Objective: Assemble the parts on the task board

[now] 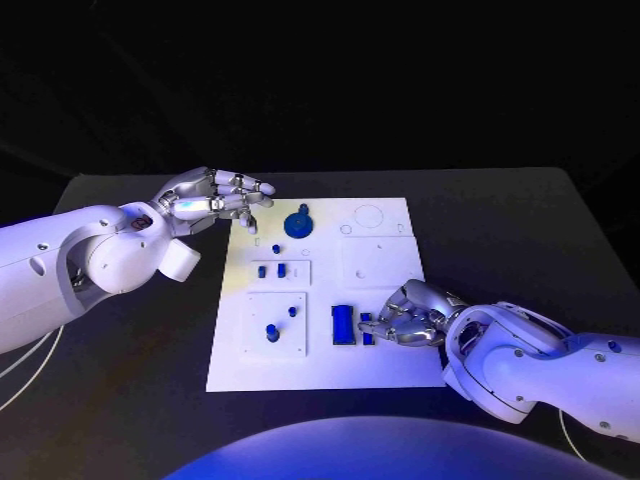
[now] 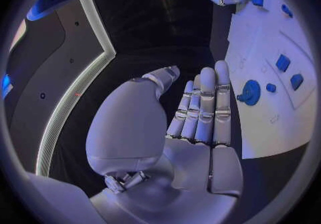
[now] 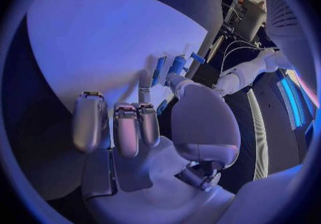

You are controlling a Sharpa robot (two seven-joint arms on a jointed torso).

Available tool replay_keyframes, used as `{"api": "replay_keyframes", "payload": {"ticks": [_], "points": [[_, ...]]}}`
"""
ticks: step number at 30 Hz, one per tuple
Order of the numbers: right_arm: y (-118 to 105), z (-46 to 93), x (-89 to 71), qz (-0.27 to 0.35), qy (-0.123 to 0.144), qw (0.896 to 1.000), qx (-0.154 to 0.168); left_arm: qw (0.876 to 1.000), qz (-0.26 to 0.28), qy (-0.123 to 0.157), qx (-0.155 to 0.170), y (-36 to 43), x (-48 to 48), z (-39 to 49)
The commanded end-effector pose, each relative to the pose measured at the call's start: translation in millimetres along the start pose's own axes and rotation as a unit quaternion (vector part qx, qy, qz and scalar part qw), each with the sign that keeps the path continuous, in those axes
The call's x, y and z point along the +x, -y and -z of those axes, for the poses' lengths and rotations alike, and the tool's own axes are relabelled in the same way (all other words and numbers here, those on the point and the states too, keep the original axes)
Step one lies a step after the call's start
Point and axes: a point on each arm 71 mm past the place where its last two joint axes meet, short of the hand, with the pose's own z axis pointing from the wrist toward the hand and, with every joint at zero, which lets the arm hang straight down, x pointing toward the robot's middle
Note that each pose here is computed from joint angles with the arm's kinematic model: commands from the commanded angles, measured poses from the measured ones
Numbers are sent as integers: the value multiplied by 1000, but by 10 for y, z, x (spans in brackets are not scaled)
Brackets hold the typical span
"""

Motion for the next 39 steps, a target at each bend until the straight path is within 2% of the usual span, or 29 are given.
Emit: {"api": "replay_keyframes", "payload": {"ticks": [1, 18, 24, 30, 36, 39], "points": [[1, 21, -7, 12, -3, 1000, -7, 1000, 2, -9, 2, 8, 19, -4], [-116, 57, -219, 24, 24, 998, -59, 1000, 0, 0, 13, 11, 11, -21], [-184, 14, -376, 11, 57, 995, -86, 999, 3, 25, 28, 17, -8, -34], [-175, -211, -711, -62, 109, 981, -145, 995, 11, 87, 53, 24, -67, -62], [-104, -589, -1126, -156, 139, 959, -190, 984, 20, 158, 78, 5, -158, -120], [-60, -791, -1332, -194, 155, 946, -208, 978, 23, 189, 89, -17, -210, -175]]}}
